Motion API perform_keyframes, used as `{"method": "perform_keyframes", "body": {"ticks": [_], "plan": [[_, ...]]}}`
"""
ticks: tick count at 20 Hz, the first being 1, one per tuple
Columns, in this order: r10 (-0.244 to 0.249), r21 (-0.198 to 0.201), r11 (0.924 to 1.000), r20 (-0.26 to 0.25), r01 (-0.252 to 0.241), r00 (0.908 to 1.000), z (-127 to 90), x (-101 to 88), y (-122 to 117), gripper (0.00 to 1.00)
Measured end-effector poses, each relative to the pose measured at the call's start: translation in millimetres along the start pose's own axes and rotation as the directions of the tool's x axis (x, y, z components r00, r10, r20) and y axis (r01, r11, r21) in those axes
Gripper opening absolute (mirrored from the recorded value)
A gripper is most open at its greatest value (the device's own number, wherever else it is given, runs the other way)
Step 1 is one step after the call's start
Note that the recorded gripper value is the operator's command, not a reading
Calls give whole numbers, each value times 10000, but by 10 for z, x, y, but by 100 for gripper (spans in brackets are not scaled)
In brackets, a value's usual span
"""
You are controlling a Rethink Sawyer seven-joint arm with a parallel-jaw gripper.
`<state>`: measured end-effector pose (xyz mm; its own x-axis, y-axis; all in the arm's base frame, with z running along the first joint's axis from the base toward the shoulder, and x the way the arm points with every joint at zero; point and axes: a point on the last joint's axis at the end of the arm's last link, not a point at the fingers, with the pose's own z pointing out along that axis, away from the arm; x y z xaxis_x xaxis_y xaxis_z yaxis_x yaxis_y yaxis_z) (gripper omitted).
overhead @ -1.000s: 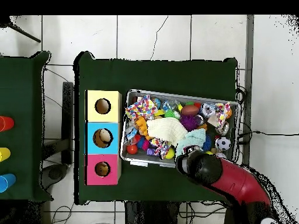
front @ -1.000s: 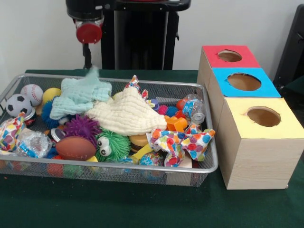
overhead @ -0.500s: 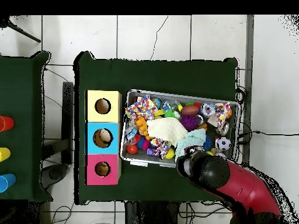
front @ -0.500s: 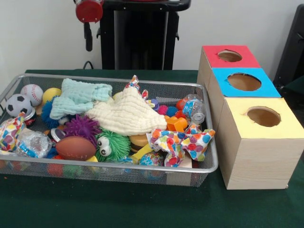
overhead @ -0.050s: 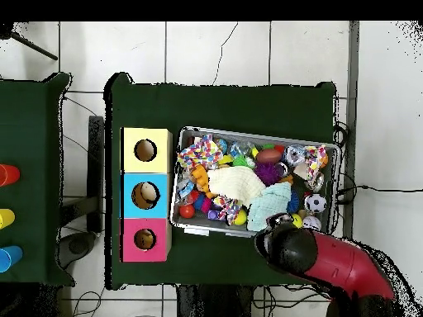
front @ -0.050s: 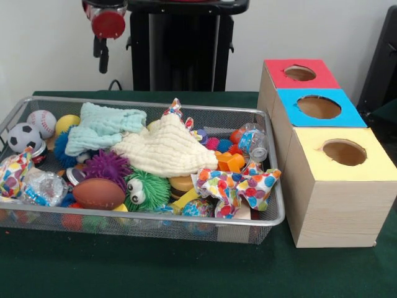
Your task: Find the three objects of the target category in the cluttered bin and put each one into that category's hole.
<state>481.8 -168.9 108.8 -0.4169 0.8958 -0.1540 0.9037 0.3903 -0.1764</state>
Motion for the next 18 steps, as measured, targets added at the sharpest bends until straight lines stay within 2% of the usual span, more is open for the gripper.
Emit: {"method": "perform_keyframes", "body": {"ticks": [7, 11, 14, 18], "plan": [[-1056, 174, 9943, 604, 1048, 9926, 632, 183, -216, 100], [-1312, 273, 9912, 657, 1297, 9892, 905, 323, -301, 100], [-1472, 399, 9887, 672, 1448, 9868, 1073, 412, -390, 100], [-1640, 337, 9863, 910, 1616, 9823, 1170, 441, -410, 100]]}}
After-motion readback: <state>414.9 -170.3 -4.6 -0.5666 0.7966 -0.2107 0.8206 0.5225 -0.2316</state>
